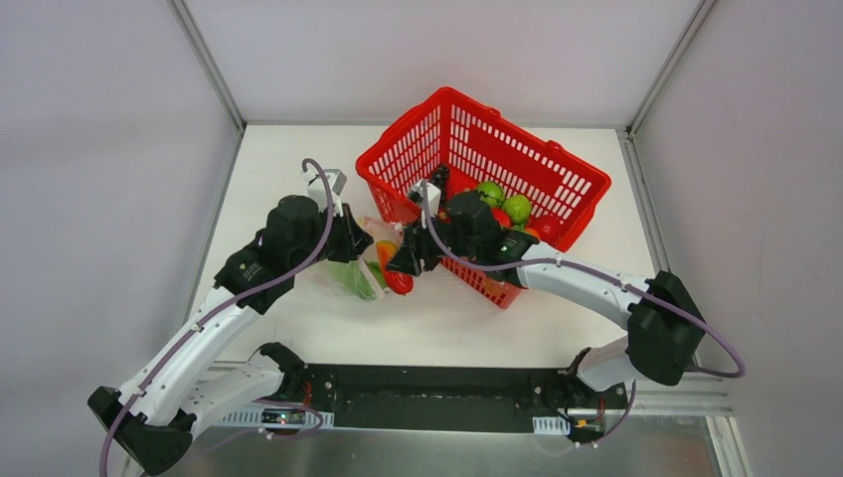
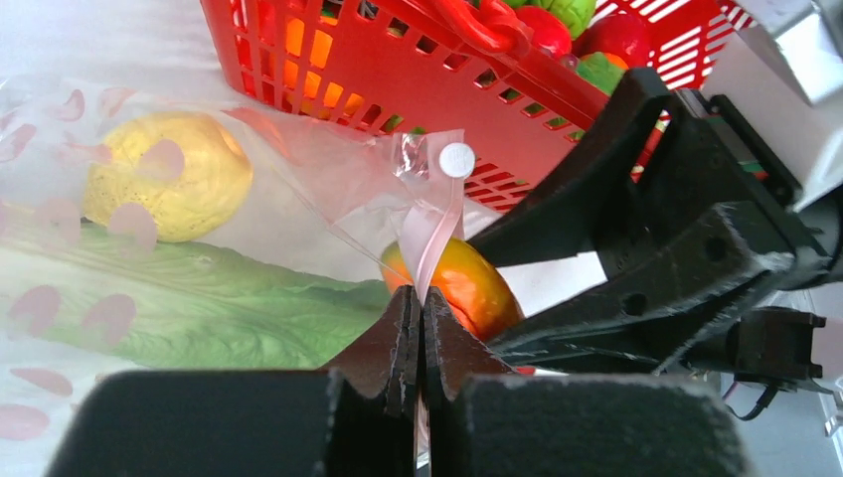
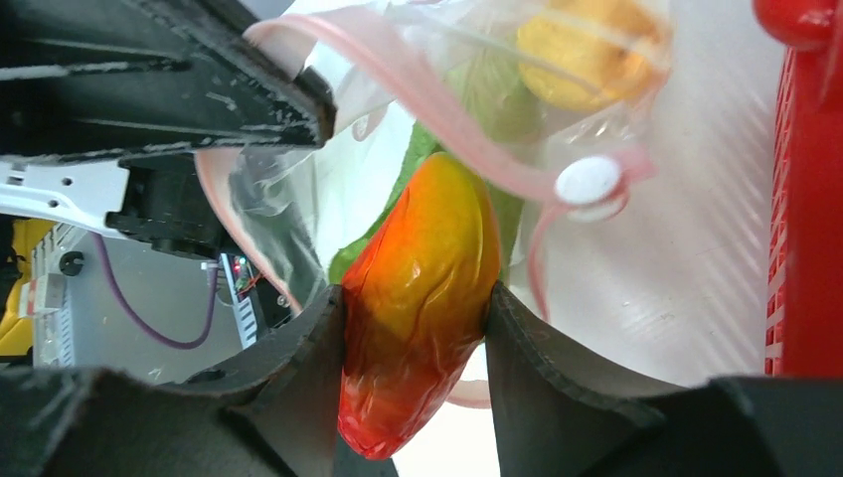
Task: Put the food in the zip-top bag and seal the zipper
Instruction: Place the fake fruit in the zipper food storage bag, then pick up the fake vegetable from the bin.
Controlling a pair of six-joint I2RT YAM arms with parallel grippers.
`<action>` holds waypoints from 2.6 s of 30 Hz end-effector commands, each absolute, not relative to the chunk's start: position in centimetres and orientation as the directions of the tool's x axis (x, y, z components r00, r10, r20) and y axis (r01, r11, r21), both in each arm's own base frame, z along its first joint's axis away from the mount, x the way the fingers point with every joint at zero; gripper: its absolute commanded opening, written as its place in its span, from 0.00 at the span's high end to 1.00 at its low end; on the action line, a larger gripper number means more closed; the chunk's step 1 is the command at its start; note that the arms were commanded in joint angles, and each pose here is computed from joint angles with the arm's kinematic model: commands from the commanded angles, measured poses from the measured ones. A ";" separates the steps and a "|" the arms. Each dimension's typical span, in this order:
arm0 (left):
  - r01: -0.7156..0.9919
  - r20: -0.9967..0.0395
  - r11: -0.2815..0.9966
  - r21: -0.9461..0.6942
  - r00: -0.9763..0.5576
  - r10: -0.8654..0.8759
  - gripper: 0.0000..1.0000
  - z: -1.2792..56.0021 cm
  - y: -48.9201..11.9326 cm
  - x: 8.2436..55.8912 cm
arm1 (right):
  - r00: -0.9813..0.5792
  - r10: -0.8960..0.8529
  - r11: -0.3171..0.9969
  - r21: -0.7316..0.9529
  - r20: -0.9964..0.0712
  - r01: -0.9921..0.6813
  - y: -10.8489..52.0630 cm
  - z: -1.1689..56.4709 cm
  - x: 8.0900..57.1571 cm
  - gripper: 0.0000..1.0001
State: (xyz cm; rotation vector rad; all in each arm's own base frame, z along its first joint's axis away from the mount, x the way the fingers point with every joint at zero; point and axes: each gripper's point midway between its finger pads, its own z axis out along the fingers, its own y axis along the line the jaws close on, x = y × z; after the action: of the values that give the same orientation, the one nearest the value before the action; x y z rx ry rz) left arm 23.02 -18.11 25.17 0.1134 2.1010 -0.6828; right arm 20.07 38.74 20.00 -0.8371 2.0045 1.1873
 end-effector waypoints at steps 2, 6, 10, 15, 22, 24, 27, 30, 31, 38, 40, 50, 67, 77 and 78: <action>0.409 -0.818 0.787 -0.461 -0.540 -0.198 1.00 28.2 -19.1 22.7 | -0.499 -0.133 0.410 0.411 -0.856 -0.815 39.9 22.3 22.6 0.67; 0.426 -0.819 0.780 -0.459 -0.544 -0.185 1.00 28.6 -19.4 22.5 | -0.469 -0.122 0.439 0.376 -0.875 -0.816 40.7 22.4 23.4 0.64; 0.435 -0.814 0.765 -0.475 -0.549 -0.193 1.00 29.3 -19.7 22.5 | -0.424 -0.100 0.483 0.328 -0.900 -0.812 41.4 22.8 24.0 0.61; 0.438 -0.822 0.759 -0.482 -0.525 -0.219 1.00 30.8 -19.4 22.2 | -0.369 -0.050 0.498 0.297 -0.928 -0.815 42.7 24.1 24.5 0.56; 0.407 -0.868 0.800 -0.440 -0.419 -0.265 1.00 33.2 -17.0 22.2 | -0.415 0.013 0.544 0.355 -0.910 -0.761 44.2 25.6 26.2 0.51; 0.384 -0.872 0.813 -0.438 -0.403 -0.279 1.00 33.3 -16.4 22.3 | -0.451 0.044 0.534 0.402 -0.892 -0.744 44.6 26.0 26.1 0.49; 0.344 -0.875 0.832 -0.435 -0.381 -0.299 1.00 33.2 -15.6 22.6 | -0.529 0.072 0.500 0.489 -0.846 -0.714 45.4 26.4 25.4 0.48; 0.331 -0.877 0.837 -0.436 -0.365 -0.313 1.00 33.2 -15.2 22.8 | -0.597 0.071 0.458 0.558 -0.799 -0.692 46.0 26.4 24.2 0.49; 0.322 -0.876 0.840 -0.438 -0.362 -0.318 1.00 33.1 -15.1 22.9 | -0.614 0.067 0.451 0.573 -0.787 -0.684 46.1 26.3 24.1 0.49; 0.299 -0.876 0.844 -0.446 -0.339 -0.343 1.00 33.0 -14.5 23.0 | -0.724 -0.019 0.348 0.674 -0.690 -0.652 47.0 26.3 21.5 0.48; 0.298 -0.876 0.842 -0.450 -0.331 -0.352 1.00 33.2 -14.4 22.9 | -0.735 -0.031 0.323 0.689 -0.678 -0.649 47.3 26.4 21.1 0.40; 0.260 -0.880 0.856 -0.447 -0.301 -0.368 1.00 33.2 -13.3 22.9 | -0.685 -0.040 0.297 0.646 -0.727 -0.703 46.3 28.2 20.5 0.16; 0.150 -0.869 0.928 -0.341 -0.427 -0.250 1.00 29.4 -12.7 24.0 | -0.467 0.086 0.310 0.469 -0.880 -0.827 40.1 34.7 19.1 0.37; 0.195 -0.863 0.904 -0.380 -0.426 -0.271 1.00 29.2 -13.8 24.0 | -0.354 0.253 0.708 0.422 -0.900 -0.566 32.6 34.3 28.8 0.36; 0.202 -0.861 0.900 -0.385 -0.428 -0.273 1.00 29.2 -13.9 23.9 | -0.371 0.268 0.726 0.439 -0.889 -0.530 31.6 33.9 30.1 0.35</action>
State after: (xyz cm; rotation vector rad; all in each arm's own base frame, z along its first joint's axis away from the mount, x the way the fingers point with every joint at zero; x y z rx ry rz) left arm 23.83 -13.31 27.73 -0.0563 1.9992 -0.4678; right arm 24.79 35.59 34.36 -0.4201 1.7199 1.0177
